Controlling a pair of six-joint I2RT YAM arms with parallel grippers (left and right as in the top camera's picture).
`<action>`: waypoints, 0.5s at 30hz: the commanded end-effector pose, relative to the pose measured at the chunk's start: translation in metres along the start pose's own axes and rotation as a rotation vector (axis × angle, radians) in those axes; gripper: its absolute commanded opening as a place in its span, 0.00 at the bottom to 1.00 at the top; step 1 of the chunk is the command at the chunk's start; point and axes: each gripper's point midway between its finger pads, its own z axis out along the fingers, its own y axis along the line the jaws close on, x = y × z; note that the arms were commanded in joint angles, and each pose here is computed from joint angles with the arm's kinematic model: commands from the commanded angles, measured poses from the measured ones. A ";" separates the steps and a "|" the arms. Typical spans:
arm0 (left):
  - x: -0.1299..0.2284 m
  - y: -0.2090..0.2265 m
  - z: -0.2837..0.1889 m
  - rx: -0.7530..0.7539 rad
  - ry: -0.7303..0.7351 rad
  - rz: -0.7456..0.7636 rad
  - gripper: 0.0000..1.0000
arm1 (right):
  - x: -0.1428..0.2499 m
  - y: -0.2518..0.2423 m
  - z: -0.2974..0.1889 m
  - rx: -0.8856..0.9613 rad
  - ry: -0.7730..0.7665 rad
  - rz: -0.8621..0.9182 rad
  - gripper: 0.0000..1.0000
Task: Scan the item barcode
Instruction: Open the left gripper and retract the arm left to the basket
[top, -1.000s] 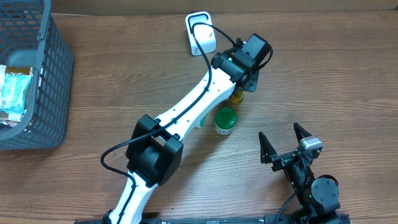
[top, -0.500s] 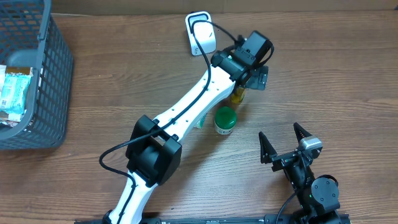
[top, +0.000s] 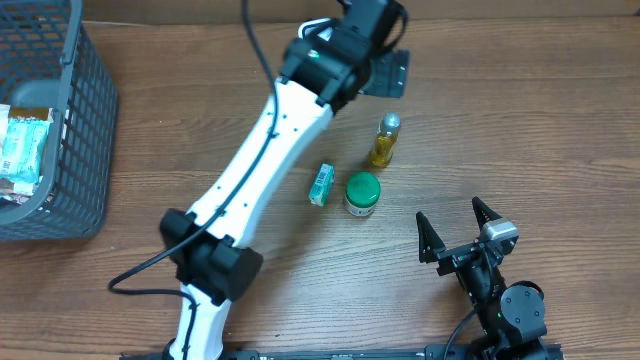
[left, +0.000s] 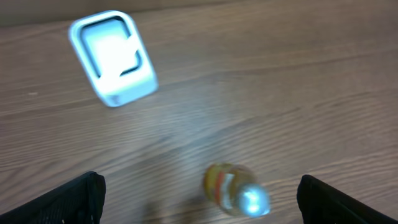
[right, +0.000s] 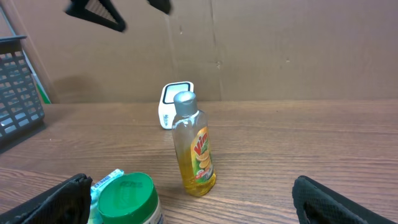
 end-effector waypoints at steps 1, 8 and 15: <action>-0.037 0.037 -0.062 -0.025 -0.123 -0.001 1.00 | 0.003 -0.002 0.000 0.005 0.000 -0.006 1.00; -0.069 0.116 -0.133 -0.150 -0.255 0.064 1.00 | 0.003 -0.002 0.000 0.005 0.000 -0.006 1.00; -0.083 0.220 -0.186 -0.454 -0.339 -0.030 1.00 | 0.003 -0.002 0.000 0.005 0.000 -0.006 1.00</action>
